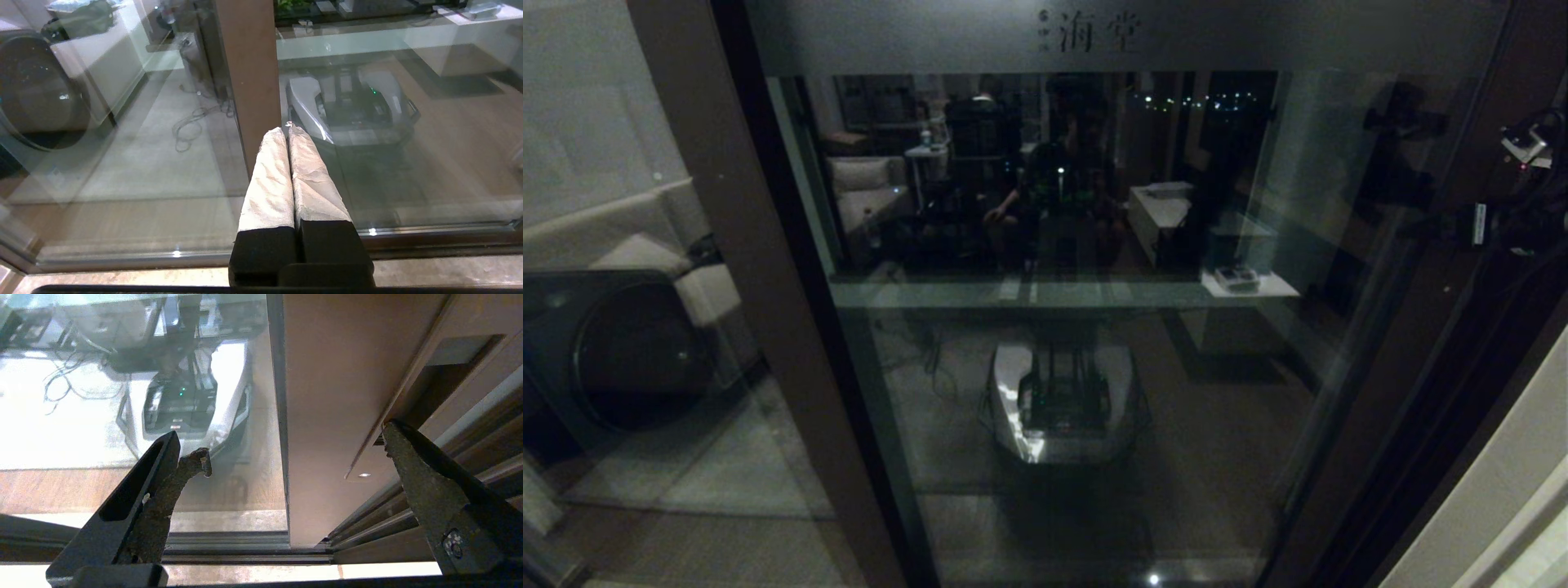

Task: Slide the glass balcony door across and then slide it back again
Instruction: Open the slid door

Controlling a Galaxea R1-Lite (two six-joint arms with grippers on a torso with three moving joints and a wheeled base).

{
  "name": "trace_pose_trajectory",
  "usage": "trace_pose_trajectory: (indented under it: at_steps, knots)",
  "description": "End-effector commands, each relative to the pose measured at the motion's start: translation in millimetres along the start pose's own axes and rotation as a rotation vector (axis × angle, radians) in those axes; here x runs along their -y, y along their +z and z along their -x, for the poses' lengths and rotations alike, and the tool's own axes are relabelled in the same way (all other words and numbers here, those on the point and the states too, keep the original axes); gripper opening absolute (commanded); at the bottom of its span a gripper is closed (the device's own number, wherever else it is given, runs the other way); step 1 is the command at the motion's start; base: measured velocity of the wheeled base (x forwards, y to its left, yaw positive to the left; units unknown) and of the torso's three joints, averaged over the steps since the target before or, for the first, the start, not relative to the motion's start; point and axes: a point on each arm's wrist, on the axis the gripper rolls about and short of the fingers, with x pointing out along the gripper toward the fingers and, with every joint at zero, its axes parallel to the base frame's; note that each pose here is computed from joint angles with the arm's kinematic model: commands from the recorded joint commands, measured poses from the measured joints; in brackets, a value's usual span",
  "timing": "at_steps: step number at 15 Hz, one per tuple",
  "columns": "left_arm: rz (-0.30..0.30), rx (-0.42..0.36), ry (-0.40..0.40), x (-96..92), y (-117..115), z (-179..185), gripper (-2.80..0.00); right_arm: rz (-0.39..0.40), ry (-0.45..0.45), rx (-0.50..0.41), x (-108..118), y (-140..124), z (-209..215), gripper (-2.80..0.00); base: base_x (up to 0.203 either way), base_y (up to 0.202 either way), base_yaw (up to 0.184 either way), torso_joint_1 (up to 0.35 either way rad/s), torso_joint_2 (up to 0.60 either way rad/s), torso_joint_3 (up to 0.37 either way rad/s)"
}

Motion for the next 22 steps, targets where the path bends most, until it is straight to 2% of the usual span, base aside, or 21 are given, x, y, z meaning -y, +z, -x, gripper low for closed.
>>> trace_pose_trajectory:
  at_steps: [1,15,20,22]
  knots:
    - [0.000,0.001,0.000,0.0,0.2,0.1,-2.80,0.003,0.005,0.000,-2.4,0.1,-0.3,0.00,0.000,0.000,0.000,0.000,0.00,0.000]
    - [0.000,0.000,0.000,0.0,0.1,0.1,-2.80,0.016,0.058,0.013,-26.7,-8.4,-7.4,0.00,0.000,0.000,0.000,0.000,0.00,0.000]
    - [0.000,-0.001,0.000,0.1,-0.2,0.0,-2.80,0.016,0.051,0.017,-26.5,-7.8,-4.6,0.00,0.000,0.000,0.000,0.000,0.00,0.000]
    - [0.000,0.001,0.000,0.0,0.2,0.1,-2.80,0.013,0.005,0.011,-24.9,-9.1,-1.2,0.00,0.000,0.000,0.000,0.000,0.00,0.000]
